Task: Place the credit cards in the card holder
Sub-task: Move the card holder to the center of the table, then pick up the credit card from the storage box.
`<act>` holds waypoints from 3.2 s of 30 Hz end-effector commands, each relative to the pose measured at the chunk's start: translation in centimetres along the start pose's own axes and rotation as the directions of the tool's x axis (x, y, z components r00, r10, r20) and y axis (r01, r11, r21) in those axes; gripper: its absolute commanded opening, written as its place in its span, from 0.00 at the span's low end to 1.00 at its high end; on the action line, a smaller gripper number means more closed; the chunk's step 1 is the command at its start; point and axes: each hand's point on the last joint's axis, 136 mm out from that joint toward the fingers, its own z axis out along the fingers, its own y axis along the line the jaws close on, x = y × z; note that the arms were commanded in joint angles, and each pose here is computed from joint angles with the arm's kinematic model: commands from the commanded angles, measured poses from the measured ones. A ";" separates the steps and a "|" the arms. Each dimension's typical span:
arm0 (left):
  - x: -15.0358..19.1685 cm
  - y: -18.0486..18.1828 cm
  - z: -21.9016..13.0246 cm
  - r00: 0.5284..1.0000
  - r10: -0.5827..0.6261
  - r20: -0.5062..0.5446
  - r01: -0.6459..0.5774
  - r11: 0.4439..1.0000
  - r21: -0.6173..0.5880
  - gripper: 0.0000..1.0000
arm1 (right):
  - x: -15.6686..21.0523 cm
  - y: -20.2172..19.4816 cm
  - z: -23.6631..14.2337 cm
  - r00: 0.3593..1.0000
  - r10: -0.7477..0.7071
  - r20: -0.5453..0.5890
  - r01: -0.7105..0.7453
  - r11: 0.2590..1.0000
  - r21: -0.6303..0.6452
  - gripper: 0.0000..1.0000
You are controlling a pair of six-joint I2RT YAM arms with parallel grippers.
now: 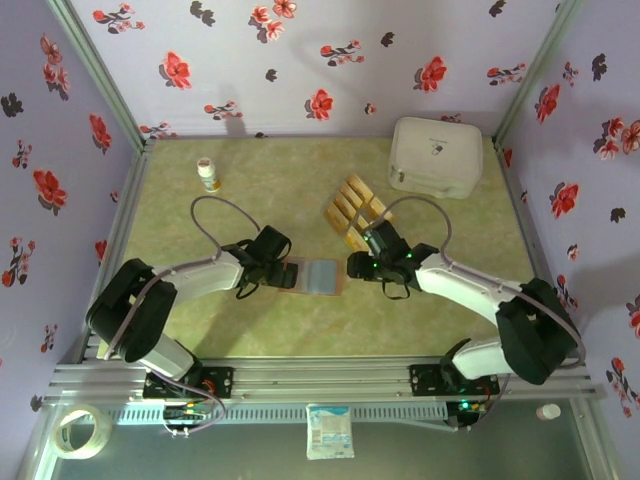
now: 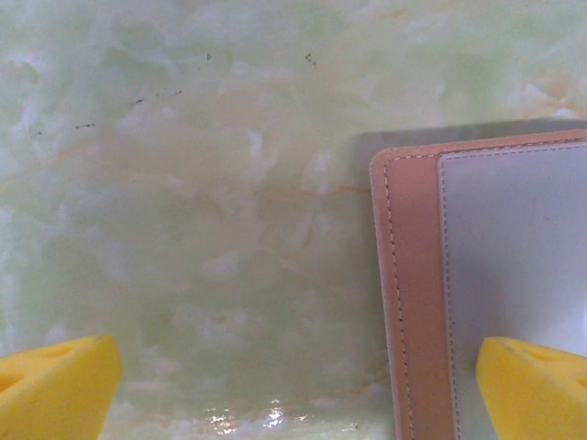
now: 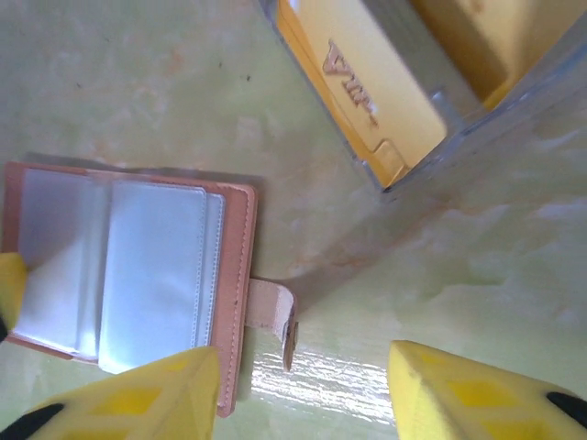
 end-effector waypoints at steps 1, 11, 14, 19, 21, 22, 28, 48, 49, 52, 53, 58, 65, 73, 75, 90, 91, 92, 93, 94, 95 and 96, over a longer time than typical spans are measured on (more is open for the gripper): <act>0.5 0.4 0.3 0.999 0.033 -0.013 -0.033 0.999 -0.035 1.00 | -2.5 0.0 -2.5 0.997 -0.035 0.069 0.031 0.998 0.048 0.54; -2.8 -0.5 -3.5 0.995 -0.004 0.096 0.002 1.000 0.017 1.00 | -8.4 1.5 -6.6 0.957 -0.175 0.230 0.150 0.981 0.125 0.58; -4.2 -0.1 -5.0 0.990 -0.023 0.141 0.022 1.000 0.006 1.00 | -9.3 1.6 -7.1 0.943 -0.242 0.231 0.209 0.965 0.157 0.66; -5.4 -0.1 -6.3 0.986 -0.010 0.166 0.010 1.000 -0.004 1.00 | -9.0 1.7 -6.1 0.940 -0.319 0.123 0.298 0.941 0.163 0.62; -5.6 0.0 -6.4 0.987 -0.012 0.162 0.014 1.000 -0.011 1.00 | -9.0 1.5 -5.5 0.942 -0.325 0.084 0.306 0.935 0.179 0.61; -5.7 0.0 -6.4 0.987 -0.014 0.161 0.016 1.000 -0.011 1.00 | -8.9 1.5 -5.1 0.943 -0.327 0.067 0.310 0.933 0.185 0.60; -5.9 0.3 -6.4 0.978 -0.042 0.204 0.046 0.999 -0.014 1.00 | -7.8 1.8 -2.3 0.948 -0.317 -0.025 0.317 0.937 0.149 0.54; -5.4 0.9 -5.6 0.979 -0.031 0.200 0.042 0.998 -0.047 1.00 | -11.8 -0.5 -1.2 0.881 -0.457 -0.125 0.469 0.802 0.370 0.41; -5.3 0.9 -5.6 0.979 -0.026 0.200 0.037 0.998 -0.048 1.00 | -11.8 -0.7 -1.0 0.878 -0.459 -0.135 0.474 0.796 0.376 0.40; -5.4 0.9 -5.6 0.978 -0.012 0.207 0.023 0.999 -0.050 1.00 | -12.0 -1.2 -0.5 0.867 -0.468 -0.169 0.495 0.776 0.391 0.39; -5.4 1.0 -5.7 0.977 -0.009 0.212 0.019 0.999 -0.049 1.00 | -11.9 -1.3 -0.3 0.863 -0.471 -0.181 0.503 0.771 0.391 0.39; -5.6 1.1 -5.9 0.969 -0.002 0.247 0.013 0.999 -0.045 1.00 | -11.6 -1.8 0.2 0.852 -0.475 -0.219 0.523 0.756 0.395 0.36; -5.5 1.2 -5.8 0.967 0.003 0.256 0.010 0.999 -0.049 1.00 | -11.3 -2.3 0.6 0.852 -0.468 -0.236 0.524 0.755 0.395 0.26; -5.4 1.2 -5.7 0.968 -0.003 0.252 0.016 0.999 -0.048 1.00 | -11.0 -2.7 0.9 0.846 -0.468 -0.256 0.533 0.748 0.396 0.22; -5.3 1.3 -5.7 0.968 -0.003 0.251 0.016 0.999 -0.050 1.00 | -10.9 -2.7 1.0 0.844 -0.469 -0.261 0.537 0.745 0.396 0.21; -5.3 1.3 -5.4 0.969 -0.006 0.249 0.019 0.999 -0.050 1.00 | -10.9 -3.2 1.2 0.834 -0.476 -0.278 0.551 0.724 0.415 0.11; -5.3 1.3 -5.4 0.969 -0.005 0.248 0.019 0.998 -0.052 1.00 | -10.9 -3.3 1.3 0.833 -0.477 -0.279 0.553 0.723 0.414 0.10; -5.3 1.2 -5.4 0.969 -0.004 0.248 0.017 0.999 -0.051 1.00 | -10.9 -3.3 1.3 0.833 -0.477 -0.281 0.553 0.722 0.415 0.10; -5.3 1.2 -5.4 0.968 -0.005 0.249 0.018 0.999 -0.050 1.00 | -10.9 -3.3 1.3 0.833 -0.478 -0.280 0.554 0.722 0.414 0.10; -5.3 1.2 -5.3 0.969 -0.004 0.248 0.017 0.999 -0.050 1.00 | -10.8 -3.3 1.4 0.832 -0.477 -0.284 0.555 0.721 0.414 0.08; -5.3 1.2 -5.3 0.968 -0.003 0.250 0.017 0.999 -0.051 1.00 | -10.9 -3.3 1.3 0.831 -0.479 -0.283 0.556 0.721 0.413 0.08; -5.3 1.2 -5.3 0.969 -0.002 0.247 0.015 0.999 -0.052 1.00 | -10.9 -3.3 1.4 0.830 -0.480 -0.284 0.557 0.720 0.414 0.07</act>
